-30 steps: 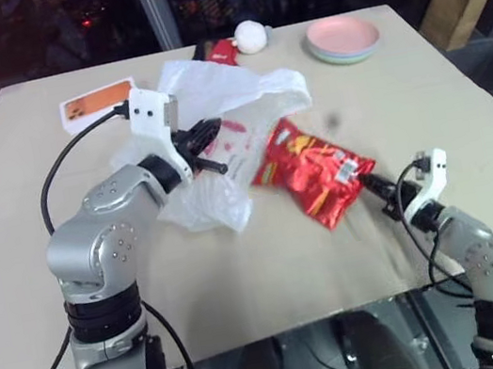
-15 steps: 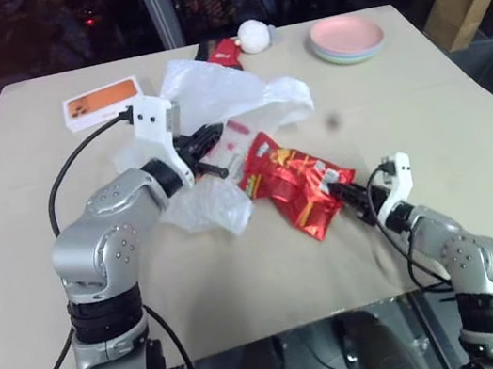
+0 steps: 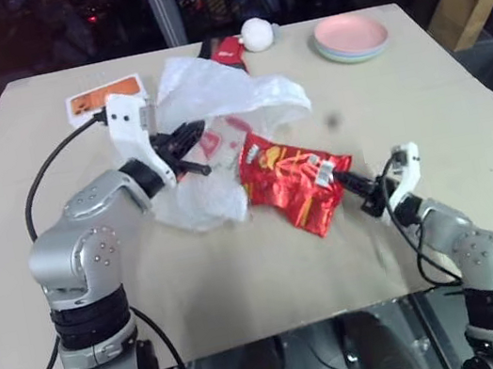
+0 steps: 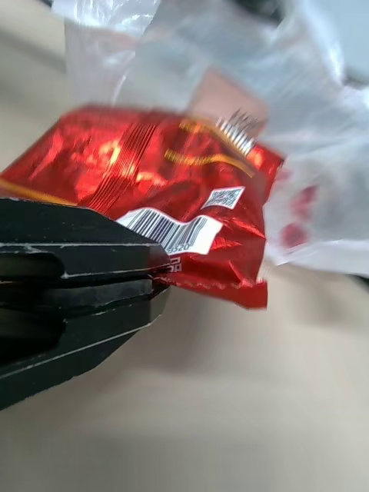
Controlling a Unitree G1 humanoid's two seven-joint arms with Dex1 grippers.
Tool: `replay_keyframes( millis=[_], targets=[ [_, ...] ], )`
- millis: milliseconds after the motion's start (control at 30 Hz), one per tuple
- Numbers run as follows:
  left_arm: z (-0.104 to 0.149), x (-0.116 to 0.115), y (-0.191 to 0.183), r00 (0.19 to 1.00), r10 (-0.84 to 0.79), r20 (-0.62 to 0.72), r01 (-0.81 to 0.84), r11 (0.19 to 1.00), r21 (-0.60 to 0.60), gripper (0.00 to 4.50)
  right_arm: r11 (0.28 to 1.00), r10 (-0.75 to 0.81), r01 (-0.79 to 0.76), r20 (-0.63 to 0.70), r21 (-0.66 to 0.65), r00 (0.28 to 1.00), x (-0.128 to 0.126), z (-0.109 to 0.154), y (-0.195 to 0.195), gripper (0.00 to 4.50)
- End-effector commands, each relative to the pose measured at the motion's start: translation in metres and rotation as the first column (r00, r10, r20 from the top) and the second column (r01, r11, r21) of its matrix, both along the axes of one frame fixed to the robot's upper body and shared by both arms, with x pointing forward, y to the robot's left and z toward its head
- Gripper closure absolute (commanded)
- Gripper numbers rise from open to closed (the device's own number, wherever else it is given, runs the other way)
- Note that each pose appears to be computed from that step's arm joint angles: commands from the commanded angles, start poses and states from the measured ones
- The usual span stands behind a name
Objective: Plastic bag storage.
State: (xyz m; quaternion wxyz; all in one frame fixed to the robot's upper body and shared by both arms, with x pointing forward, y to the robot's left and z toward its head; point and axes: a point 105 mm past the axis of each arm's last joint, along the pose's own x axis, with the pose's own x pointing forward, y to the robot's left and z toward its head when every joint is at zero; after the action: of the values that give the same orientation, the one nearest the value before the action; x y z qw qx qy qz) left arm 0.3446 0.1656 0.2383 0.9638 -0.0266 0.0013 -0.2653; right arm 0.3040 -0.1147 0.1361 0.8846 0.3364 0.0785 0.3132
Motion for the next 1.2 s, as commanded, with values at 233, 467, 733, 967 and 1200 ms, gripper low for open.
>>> replay_keyframes(
  millis=[233, 467, 733, 967, 1200],
  targets=[
    [0.031, -0.008, -0.008, 0.991, -0.109, 0.071, 0.108, 0.994, 0.017, 4.50, 0.981, 0.030, -0.053, 0.121, 0.187, 0.992, -0.014, 0.076, 0.011, 4.42],
    [0.033, -0.012, -0.028, 0.979, -0.190, 0.074, 0.188, 0.982, 0.035, 4.50, 0.944, 0.131, -0.166, 0.136, 0.285, 0.982, -0.009, 0.098, 0.044, 4.42],
    [0.040, -0.020, -0.033, 0.975, -0.209, 0.079, 0.209, 0.978, 0.002, 4.50, 0.880, 0.212, -0.265, 0.174, 0.394, 0.962, 0.011, 0.126, 0.079, 4.42],
    [0.049, -0.022, -0.032, 0.975, -0.202, 0.092, 0.209, 0.975, -0.074, 4.50, 0.910, 0.230, -0.245, 0.083, 0.335, 0.970, 0.051, 0.082, 0.106, 4.42],
    [0.044, -0.031, -0.036, 0.973, -0.219, 0.072, 0.224, 0.971, -0.078, 4.50, 0.916, 0.229, -0.242, 0.079, 0.320, 0.970, 0.080, 0.074, 0.134, 4.42]
  ],
)
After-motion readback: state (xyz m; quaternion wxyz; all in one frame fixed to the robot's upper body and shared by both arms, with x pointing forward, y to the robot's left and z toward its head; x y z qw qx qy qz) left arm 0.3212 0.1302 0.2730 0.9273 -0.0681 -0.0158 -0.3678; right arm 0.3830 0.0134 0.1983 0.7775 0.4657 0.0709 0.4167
